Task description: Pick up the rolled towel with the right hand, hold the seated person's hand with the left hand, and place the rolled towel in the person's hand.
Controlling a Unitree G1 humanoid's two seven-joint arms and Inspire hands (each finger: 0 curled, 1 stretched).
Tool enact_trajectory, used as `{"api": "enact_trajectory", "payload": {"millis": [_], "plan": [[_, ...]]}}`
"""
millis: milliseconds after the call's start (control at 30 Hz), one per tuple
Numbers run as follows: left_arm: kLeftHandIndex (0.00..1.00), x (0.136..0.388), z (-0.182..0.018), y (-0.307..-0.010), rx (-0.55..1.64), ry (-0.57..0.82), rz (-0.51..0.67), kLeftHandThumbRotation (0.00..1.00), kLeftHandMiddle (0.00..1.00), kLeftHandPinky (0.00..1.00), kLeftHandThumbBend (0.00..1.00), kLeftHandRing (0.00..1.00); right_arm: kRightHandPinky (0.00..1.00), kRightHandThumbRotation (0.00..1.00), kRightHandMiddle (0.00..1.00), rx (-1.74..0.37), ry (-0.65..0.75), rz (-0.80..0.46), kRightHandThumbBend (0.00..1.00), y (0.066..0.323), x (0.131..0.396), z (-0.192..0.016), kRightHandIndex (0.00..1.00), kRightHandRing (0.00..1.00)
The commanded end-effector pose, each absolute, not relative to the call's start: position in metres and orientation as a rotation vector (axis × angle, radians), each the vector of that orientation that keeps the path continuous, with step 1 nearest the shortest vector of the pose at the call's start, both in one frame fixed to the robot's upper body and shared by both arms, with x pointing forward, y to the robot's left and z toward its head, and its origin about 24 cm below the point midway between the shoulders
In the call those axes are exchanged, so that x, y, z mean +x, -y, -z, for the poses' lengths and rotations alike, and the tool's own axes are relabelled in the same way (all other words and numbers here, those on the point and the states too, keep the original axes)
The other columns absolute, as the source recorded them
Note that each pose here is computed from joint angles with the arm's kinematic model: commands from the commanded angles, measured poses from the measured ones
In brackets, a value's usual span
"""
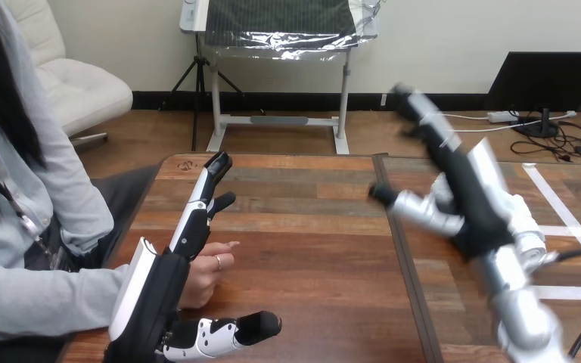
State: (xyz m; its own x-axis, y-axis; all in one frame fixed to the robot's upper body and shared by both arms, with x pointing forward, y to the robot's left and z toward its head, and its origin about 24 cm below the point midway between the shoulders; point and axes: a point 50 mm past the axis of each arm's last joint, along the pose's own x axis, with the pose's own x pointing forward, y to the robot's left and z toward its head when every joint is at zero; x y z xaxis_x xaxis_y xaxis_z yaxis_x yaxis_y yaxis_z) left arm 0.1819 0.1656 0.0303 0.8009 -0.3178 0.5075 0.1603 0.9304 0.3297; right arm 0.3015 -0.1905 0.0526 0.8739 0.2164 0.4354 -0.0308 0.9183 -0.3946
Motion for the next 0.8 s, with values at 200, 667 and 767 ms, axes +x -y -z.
{"api": "enact_trajectory", "payload": {"millis": [200, 667, 767], "plan": [[1.00, 0.195, -0.043, -0.164, 0.278, 0.665, 0.232, 0.68, 1.00, 0.91, 1.00, 1.00, 0.96, 0.62, 0.97, -0.436, 0.634, 0.004, 1.00, 0.205, 0.344, -0.129, 0.97, 0.98], [1.00, 0.194, -0.042, -0.163, 0.267, 0.669, 0.236, 0.69, 1.00, 0.90, 1.00, 1.00, 0.96, 0.62, 0.96, -0.569, 0.545, 0.115, 1.00, 0.225, 0.368, -0.156, 0.98, 0.96], [1.00, 0.194, -0.041, -0.163, 0.263, 0.668, 0.239, 0.68, 1.00, 0.91, 1.00, 1.00, 0.96, 0.61, 0.96, -0.589, 0.518, 0.133, 1.00, 0.228, 0.372, -0.160, 0.98, 0.96]]}}
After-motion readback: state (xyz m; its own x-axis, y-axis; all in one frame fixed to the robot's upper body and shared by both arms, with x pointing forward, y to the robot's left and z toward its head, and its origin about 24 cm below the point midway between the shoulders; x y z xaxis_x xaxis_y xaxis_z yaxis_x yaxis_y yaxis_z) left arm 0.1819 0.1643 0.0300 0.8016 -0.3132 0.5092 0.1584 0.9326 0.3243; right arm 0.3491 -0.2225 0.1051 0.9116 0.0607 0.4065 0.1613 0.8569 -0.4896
